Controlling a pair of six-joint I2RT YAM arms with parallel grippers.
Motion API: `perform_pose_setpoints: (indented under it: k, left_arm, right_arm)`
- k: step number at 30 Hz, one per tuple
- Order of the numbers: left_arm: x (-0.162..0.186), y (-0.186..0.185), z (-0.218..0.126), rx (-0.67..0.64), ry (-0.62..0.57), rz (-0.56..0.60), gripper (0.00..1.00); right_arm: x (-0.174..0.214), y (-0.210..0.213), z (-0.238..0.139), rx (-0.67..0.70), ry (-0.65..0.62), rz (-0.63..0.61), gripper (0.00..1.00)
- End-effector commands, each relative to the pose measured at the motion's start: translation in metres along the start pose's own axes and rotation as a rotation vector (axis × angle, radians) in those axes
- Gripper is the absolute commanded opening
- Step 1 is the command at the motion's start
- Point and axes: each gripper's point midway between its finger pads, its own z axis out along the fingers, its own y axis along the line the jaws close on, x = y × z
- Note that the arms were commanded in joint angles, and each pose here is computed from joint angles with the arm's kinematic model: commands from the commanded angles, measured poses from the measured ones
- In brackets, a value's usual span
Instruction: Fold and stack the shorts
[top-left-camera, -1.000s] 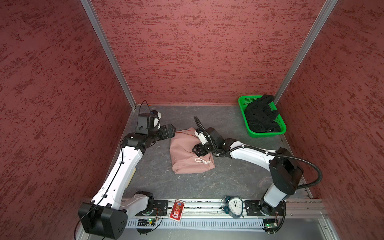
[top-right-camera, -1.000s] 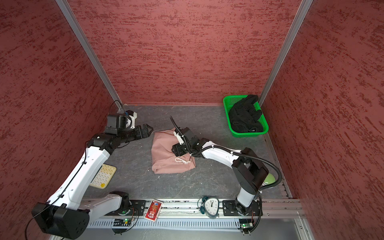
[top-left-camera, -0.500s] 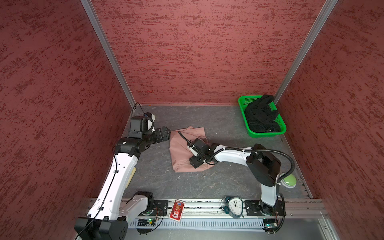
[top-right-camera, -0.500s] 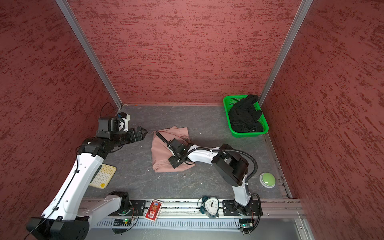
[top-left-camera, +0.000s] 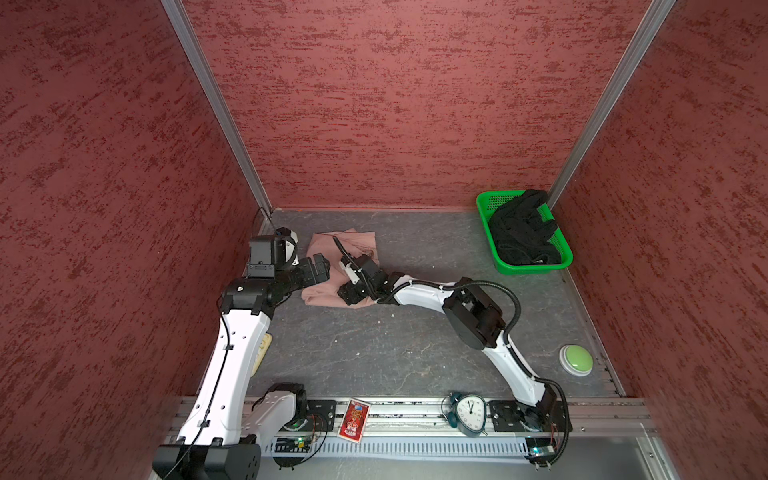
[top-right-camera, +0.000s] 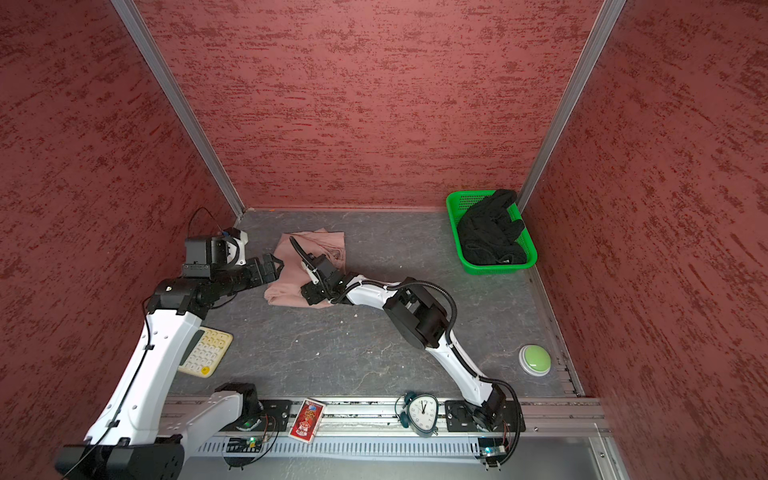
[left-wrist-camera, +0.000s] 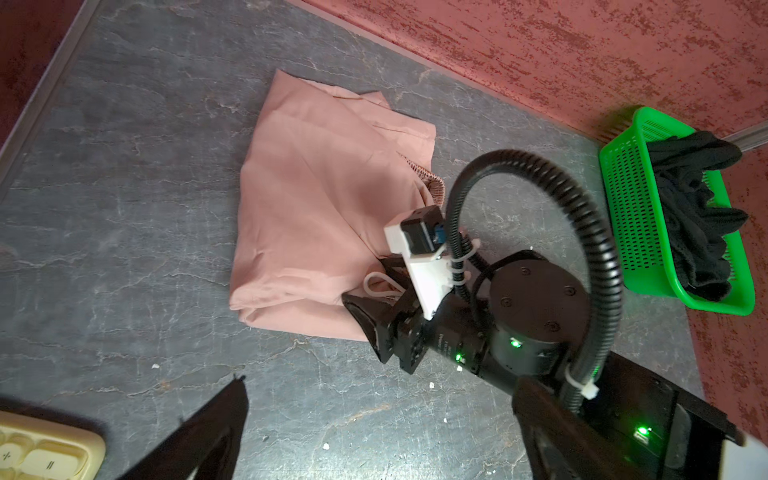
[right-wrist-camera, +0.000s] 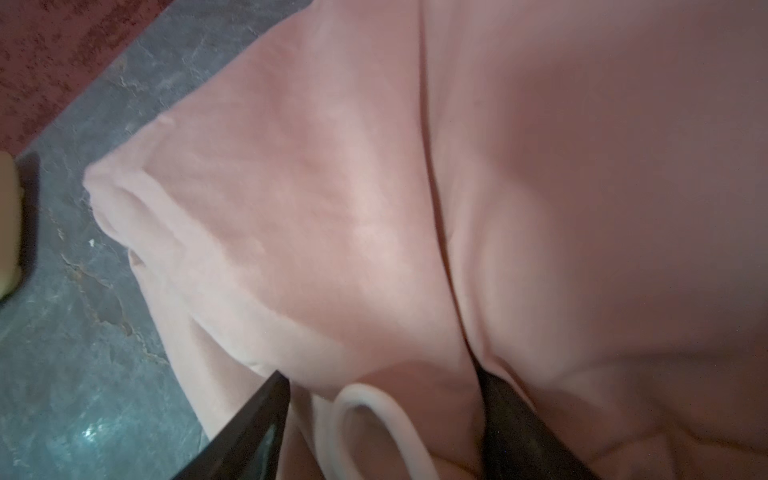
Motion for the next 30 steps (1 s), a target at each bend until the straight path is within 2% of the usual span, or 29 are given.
perform_pose_setpoints:
  k: [1, 4, 7, 9, 12, 13, 16, 19, 21, 25, 30]
  left_arm:
    - [-0.005, 0.003, 0.000, -0.014, -0.013, -0.015, 0.99]
    - [-0.008, -0.006, 0.018, 0.040, 0.017, -0.021, 1.00]
    - [-0.004, -0.019, 0.050, 0.114, 0.070, -0.033, 0.87]
    - [0.002, -0.030, 0.074, 0.130, 0.112, -0.024, 0.78]
    - [0.013, -0.057, 0.106, 0.152, 0.164, 0.019, 0.66]
    - [0.017, -0.065, 0.119, 0.155, 0.183, 0.025, 0.62]
    - [0.032, -0.081, 0.153, 0.164, 0.251, 0.017, 0.57]
    - [0.048, -0.079, 0.186, 0.119, 0.323, 0.008, 0.38]
    - [0.058, -0.074, 0.204, 0.091, 0.359, 0.006, 0.31]
    - [0.071, -0.062, 0.228, 0.024, 0.408, 0.017, 0.23]
    - [0.073, -0.025, 0.252, -0.074, 0.446, 0.013, 0.21]
  right_arm:
    - [-0.064, -0.004, -0.059, -0.061, -0.193, 0.069, 0.78]
    - [-0.074, -0.017, -0.122, -0.069, -0.296, 0.122, 0.80]
    - [-0.061, -0.044, -0.176, -0.013, -0.346, 0.185, 0.82]
    - [-0.047, -0.058, -0.198, 0.033, -0.341, 0.207, 0.85]
    - [-0.028, -0.042, -0.204, -0.065, -0.304, 0.195, 0.86]
    - [-0.022, -0.042, -0.207, -0.059, -0.291, 0.211, 0.86]
    - [-0.010, -0.055, -0.227, 0.019, -0.325, 0.234, 0.86]
    - [-0.001, -0.066, -0.255, 0.102, -0.360, 0.218, 0.87]
    - [0.003, -0.070, -0.269, 0.131, -0.369, 0.210, 0.88]
    - [0.009, -0.074, -0.288, 0.143, -0.396, 0.218, 0.89]
    - [0.017, -0.078, -0.296, 0.146, -0.405, 0.241, 0.89]
